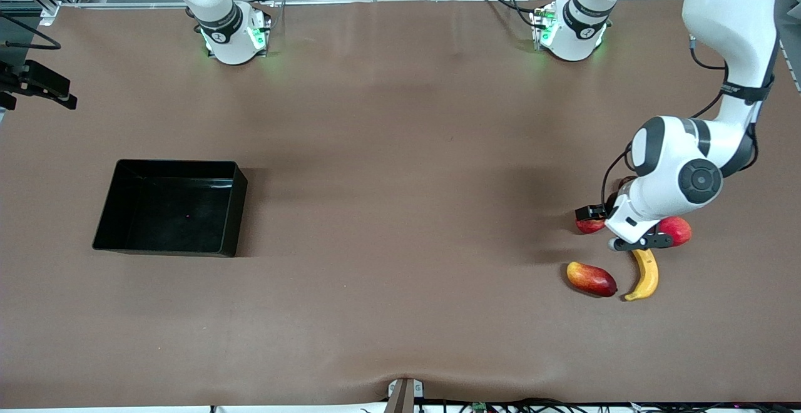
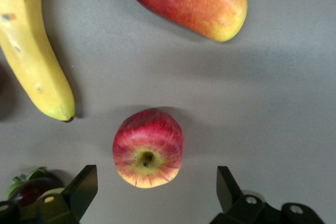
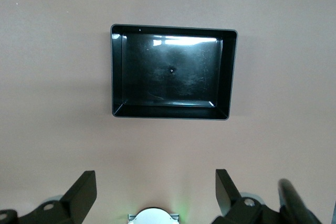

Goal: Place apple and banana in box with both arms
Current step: 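Close the left gripper on the small red apple and lift it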

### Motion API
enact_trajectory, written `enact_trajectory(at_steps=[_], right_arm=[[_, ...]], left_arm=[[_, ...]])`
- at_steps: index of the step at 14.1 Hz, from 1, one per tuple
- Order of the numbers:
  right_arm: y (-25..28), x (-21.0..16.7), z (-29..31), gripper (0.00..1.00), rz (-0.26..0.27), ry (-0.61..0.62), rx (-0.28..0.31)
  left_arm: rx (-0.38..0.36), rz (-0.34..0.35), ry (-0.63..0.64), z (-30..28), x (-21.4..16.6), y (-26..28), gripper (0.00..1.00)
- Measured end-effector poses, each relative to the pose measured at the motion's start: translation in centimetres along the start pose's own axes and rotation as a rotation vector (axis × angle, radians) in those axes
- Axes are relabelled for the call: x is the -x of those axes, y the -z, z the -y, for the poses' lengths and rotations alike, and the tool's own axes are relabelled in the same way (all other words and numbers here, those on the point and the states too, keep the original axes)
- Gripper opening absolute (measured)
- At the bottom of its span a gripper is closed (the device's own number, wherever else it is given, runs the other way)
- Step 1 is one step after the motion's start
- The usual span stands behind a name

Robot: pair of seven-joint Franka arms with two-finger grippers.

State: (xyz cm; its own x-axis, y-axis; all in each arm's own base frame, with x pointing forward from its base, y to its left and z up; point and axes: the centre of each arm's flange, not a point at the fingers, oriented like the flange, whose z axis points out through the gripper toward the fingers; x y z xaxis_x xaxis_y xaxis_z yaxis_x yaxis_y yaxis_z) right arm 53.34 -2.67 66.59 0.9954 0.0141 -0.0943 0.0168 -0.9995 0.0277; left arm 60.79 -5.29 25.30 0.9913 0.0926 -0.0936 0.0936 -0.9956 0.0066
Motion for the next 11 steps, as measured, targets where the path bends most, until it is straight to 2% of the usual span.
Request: enact_trajectory(at_steps=[6,8,10,11], right_arm=[[0.0,0.0,0.0,1.0,0.005,0.0,0.0],[-0.1,0.1,0.0,1.0,0.008,0.0,-0.001],[-0.1,0.1,0.0,1.0,0.009,-0.001,-0.001],[-0.1,0.1,-0.1,1.0,0.009,-0.001,-0.001]], left_arm=[[-0.002,0.012,0.02,2.0,0.4,-4.3,1.0],[-0.001,0.017,0.025,2.4,0.4,-5.1,0.96],[0.001,0.012,0.024,2.4,0.3,-5.1,0.74],[0.002,0.004,0.024,2.3,0.0,-4.9,0.68]])
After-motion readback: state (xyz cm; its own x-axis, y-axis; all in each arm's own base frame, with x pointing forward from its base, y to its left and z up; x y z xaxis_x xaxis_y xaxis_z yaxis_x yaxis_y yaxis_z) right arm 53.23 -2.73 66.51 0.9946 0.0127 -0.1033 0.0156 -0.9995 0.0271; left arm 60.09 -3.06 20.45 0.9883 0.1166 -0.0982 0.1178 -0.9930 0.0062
